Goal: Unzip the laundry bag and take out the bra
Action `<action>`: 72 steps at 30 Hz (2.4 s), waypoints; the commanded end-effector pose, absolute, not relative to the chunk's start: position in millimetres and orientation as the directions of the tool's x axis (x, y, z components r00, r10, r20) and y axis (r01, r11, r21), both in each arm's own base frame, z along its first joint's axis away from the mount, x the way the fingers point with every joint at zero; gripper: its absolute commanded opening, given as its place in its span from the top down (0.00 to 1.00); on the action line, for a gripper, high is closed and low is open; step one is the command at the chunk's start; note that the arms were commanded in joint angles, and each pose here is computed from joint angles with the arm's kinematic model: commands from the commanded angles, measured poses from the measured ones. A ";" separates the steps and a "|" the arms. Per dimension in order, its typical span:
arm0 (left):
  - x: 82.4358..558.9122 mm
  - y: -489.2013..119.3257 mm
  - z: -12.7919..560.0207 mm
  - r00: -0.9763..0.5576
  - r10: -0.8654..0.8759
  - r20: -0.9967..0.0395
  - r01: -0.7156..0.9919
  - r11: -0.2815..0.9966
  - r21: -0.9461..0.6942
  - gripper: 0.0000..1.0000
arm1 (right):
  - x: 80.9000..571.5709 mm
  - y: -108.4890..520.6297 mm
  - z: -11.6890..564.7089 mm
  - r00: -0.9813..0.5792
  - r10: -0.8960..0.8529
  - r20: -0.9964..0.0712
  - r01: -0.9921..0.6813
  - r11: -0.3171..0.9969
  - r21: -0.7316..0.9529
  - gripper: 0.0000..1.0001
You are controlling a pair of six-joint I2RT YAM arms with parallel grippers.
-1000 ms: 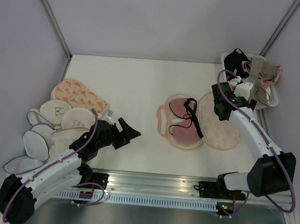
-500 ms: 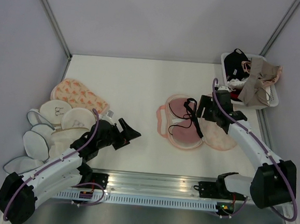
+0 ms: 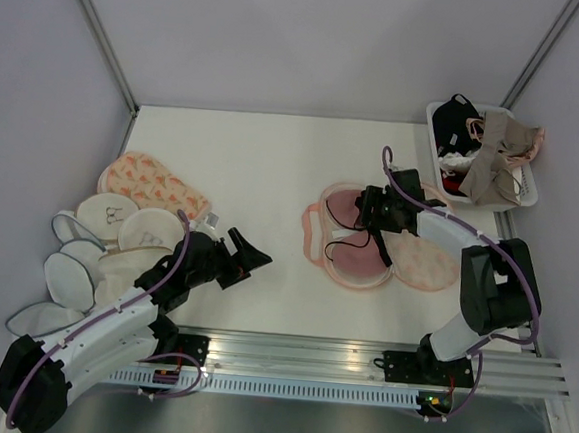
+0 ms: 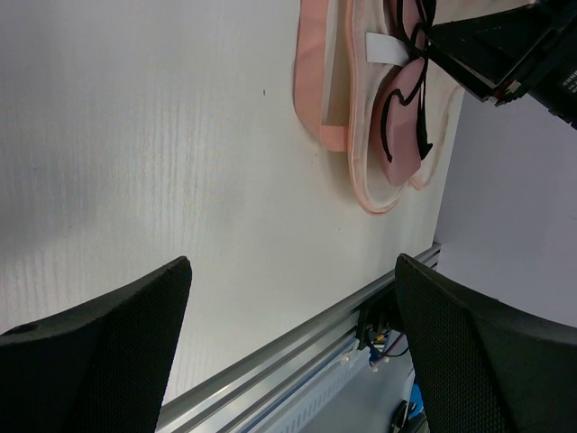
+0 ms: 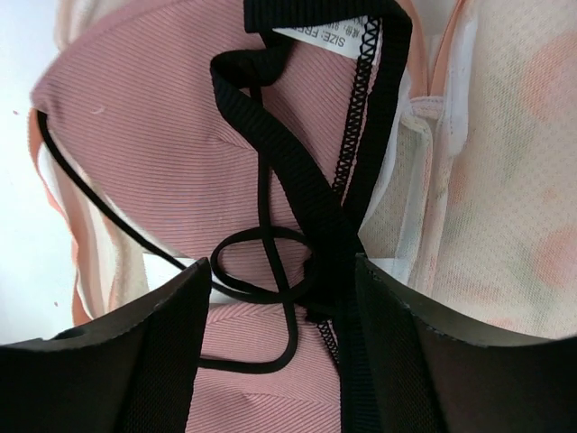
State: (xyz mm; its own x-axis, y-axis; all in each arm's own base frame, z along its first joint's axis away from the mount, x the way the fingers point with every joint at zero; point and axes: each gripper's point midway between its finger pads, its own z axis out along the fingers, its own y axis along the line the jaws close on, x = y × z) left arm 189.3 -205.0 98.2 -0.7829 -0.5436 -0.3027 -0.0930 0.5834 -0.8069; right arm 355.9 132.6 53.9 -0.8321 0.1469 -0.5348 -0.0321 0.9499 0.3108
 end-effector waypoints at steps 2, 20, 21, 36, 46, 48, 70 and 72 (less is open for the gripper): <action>195.1 -207.9 108.1 -0.771 -0.547 -0.325 -0.057 0.568 -0.821 0.04 | 367.8 141.9 58.3 -0.817 0.111 -0.566 -0.093 0.943 0.320 0.33; 193.6 -208.7 106.4 -0.778 -0.545 -0.313 -0.064 0.564 -0.823 0.04 | 352.3 148.2 33.8 -0.857 0.084 -0.508 -0.110 0.934 0.339 0.81; 193.4 -208.6 106.1 -0.778 -0.546 -0.312 -0.065 0.564 -0.824 0.04 | 352.1 151.1 31.4 -0.860 0.080 -0.504 -0.115 0.932 0.344 0.85; 192.6 -205.5 107.1 -0.771 -0.552 -0.317 -0.067 0.566 -0.822 0.04 | 348.5 199.3 125.0 -0.785 0.156 -0.599 -0.288 0.765 0.577 1.00; 193.4 -205.2 109.8 -0.770 -0.552 -0.319 -0.062 0.562 -0.825 0.04 | 371.5 172.7 261.1 -0.549 0.280 -0.788 -0.289 0.821 0.493 1.00; 193.1 -205.3 110.3 -0.771 -0.552 -0.318 -0.061 0.562 -0.825 0.04 | 373.9 167.6 268.3 -0.541 0.278 -0.793 -0.274 0.834 0.479 1.00; 194.7 -208.6 128.5 -0.784 -0.527 -0.326 -0.036 0.564 -0.825 0.04 | 471.5 55.9 396.4 -0.215 0.312 -0.926 0.103 0.950 0.296 1.00; 194.4 -209.3 132.8 -0.787 -0.523 -0.327 -0.032 0.564 -0.825 0.04 | 483.3 36.7 405.4 -0.180 0.319 -0.931 0.158 0.943 0.293 1.00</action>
